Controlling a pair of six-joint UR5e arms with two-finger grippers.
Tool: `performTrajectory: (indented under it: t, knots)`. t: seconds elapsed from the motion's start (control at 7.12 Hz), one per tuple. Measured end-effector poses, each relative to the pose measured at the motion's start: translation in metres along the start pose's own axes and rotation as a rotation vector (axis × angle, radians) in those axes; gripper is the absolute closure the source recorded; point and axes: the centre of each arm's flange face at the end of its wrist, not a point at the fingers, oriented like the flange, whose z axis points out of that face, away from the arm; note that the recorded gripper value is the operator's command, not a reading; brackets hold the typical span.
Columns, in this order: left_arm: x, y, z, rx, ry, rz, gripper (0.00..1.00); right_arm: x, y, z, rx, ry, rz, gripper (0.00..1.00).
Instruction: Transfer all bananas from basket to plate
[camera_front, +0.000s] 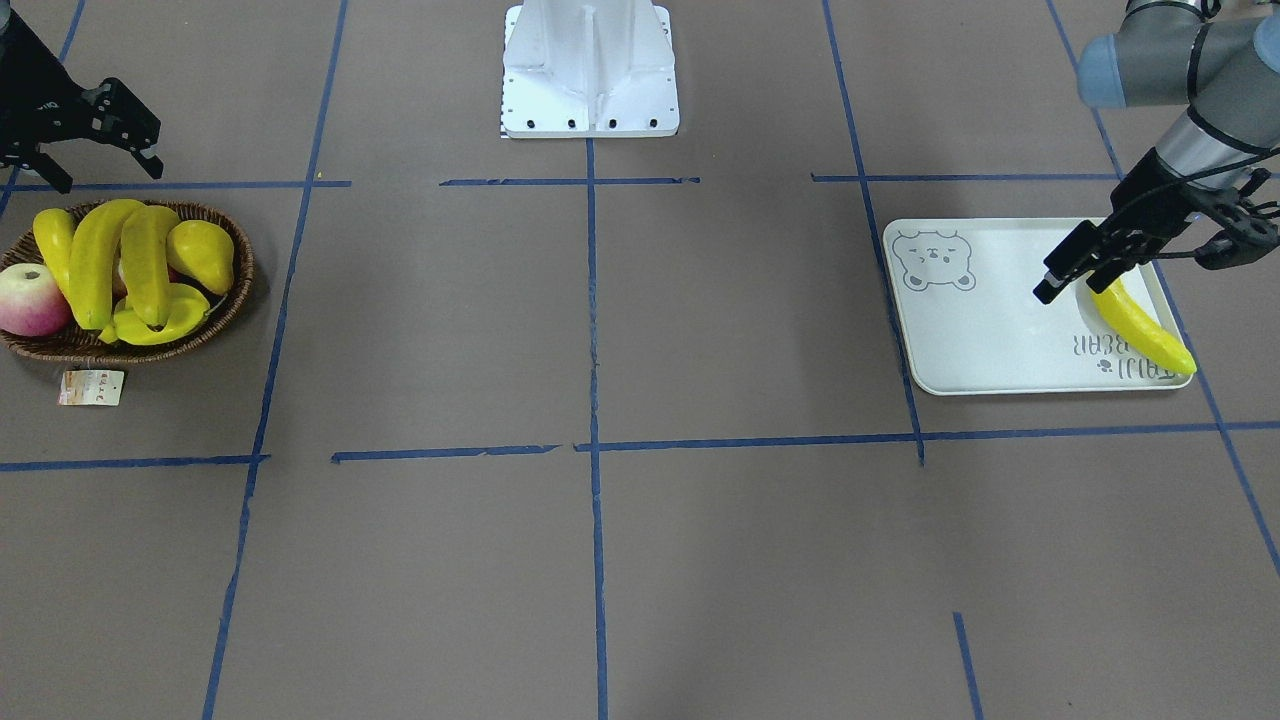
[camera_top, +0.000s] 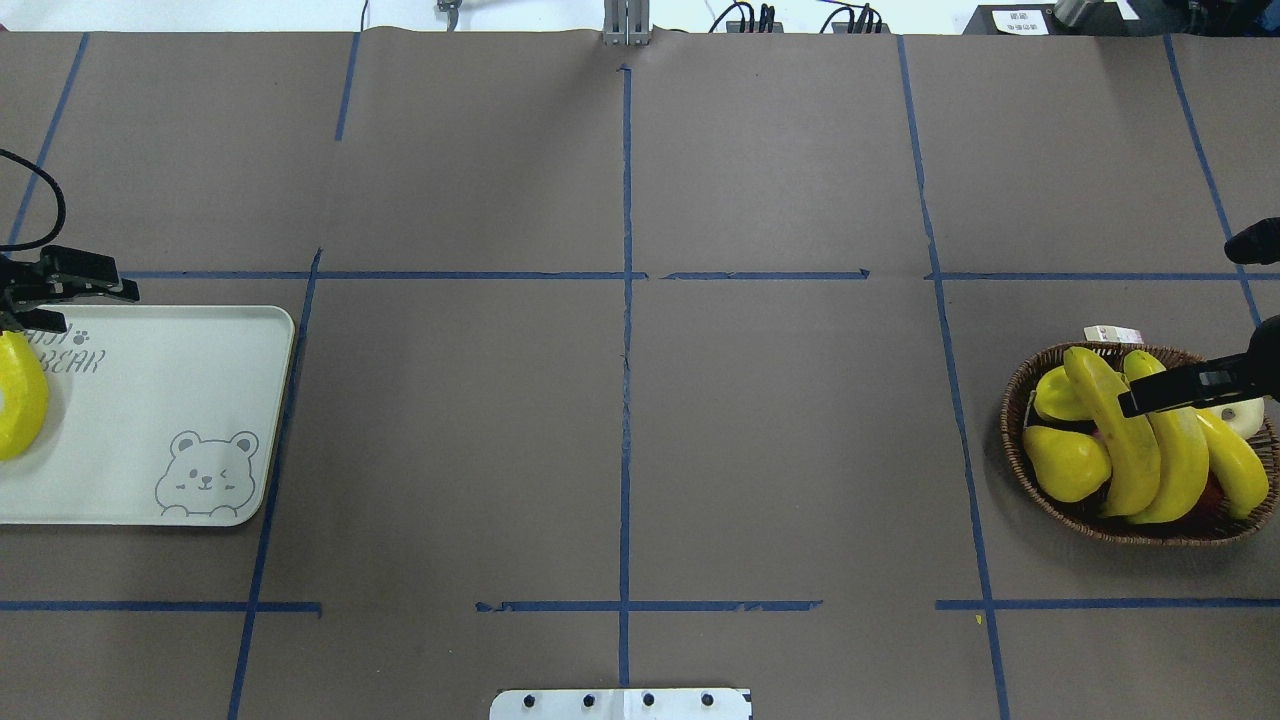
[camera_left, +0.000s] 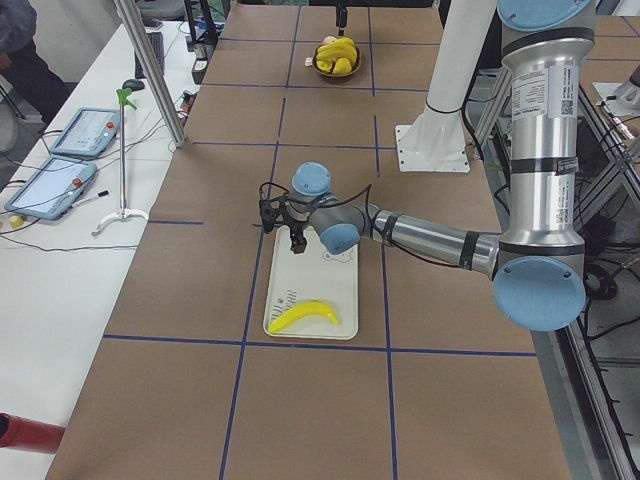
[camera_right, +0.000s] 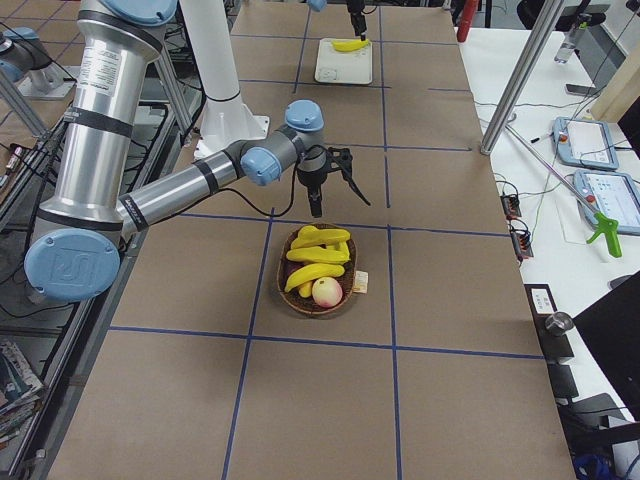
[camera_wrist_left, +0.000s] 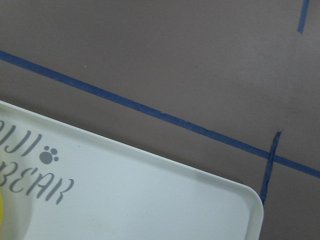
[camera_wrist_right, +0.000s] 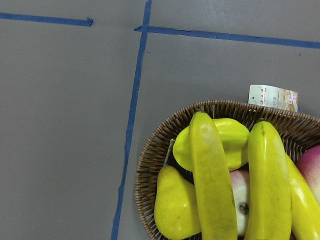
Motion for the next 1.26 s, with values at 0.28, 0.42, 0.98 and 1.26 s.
performTrajectory:
  t: [0.28, 0.42, 0.98, 1.26]
  knots:
    - [0.007, 0.002, 0.004, -0.008, 0.003, 0.01, 0.0, -0.029, 0.019, 0.024, -0.008, -0.008, -0.043, 0.02]
    - [0.008, 0.003, 0.005, -0.011, 0.002, 0.012, 0.0, -0.034, 0.024, 0.027, -0.017, -0.02, -0.054, 0.02]
    - [0.008, 0.004, 0.006, -0.012, 0.001, 0.012, 0.0, -0.03, 0.025, 0.036, -0.023, -0.007, -0.058, 0.02]
    - [0.009, 0.004, 0.005, -0.013, 0.002, 0.012, 0.0, -0.01, 0.019, 0.063, -0.015, 0.074, -0.112, 0.02]
